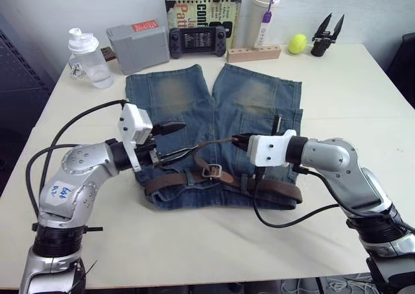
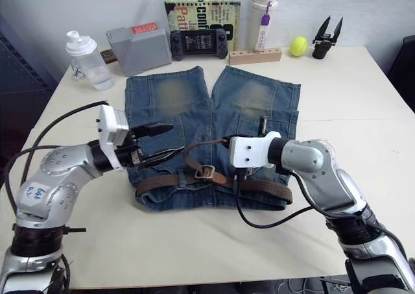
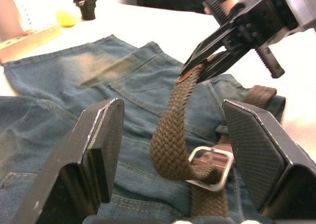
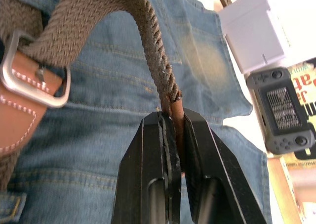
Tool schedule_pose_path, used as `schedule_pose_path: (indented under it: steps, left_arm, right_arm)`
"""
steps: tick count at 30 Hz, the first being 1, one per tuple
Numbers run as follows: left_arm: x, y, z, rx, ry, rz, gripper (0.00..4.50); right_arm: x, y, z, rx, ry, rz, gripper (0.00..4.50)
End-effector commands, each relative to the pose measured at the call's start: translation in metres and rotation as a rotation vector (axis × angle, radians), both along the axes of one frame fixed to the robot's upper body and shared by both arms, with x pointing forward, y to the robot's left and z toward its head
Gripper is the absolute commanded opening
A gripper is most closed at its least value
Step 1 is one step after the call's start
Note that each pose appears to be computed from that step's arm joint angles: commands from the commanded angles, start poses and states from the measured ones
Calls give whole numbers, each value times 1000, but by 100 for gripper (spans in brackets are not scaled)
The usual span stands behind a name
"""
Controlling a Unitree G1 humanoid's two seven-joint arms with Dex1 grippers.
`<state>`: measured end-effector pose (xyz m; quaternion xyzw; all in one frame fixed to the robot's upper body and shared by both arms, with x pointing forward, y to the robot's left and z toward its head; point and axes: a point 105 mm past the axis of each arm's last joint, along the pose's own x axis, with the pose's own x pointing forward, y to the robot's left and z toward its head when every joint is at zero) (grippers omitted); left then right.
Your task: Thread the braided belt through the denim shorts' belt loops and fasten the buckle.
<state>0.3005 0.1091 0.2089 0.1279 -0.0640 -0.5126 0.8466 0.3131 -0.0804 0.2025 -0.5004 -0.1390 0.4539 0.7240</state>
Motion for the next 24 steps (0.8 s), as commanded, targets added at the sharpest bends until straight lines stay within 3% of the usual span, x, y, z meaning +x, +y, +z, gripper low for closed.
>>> schedule_pose_path:
  steps: [1,8,11,17,21,24]
  left_arm:
    - [4,-12,-5,62,-63,-16,350]
    - [19,-11,-18,108,-88,18,350]
    - [21,-8,-18,104,-100,24,269]
    - [19,-6,-21,109,-106,18,2]
    - [19,-5,-21,104,-111,29,2]
    - [20,-6,-20,87,-115,40,0]
  right_arm:
    - [-8,10,14,18,-56,53,0]
    - [-12,12,17,35,-50,64,0]
    - [-12,12,17,41,-46,61,0]
    - [-13,11,16,47,-27,48,0]
    - [-11,9,16,61,-9,31,0]
    - [-7,6,23,148,41,-1,131]
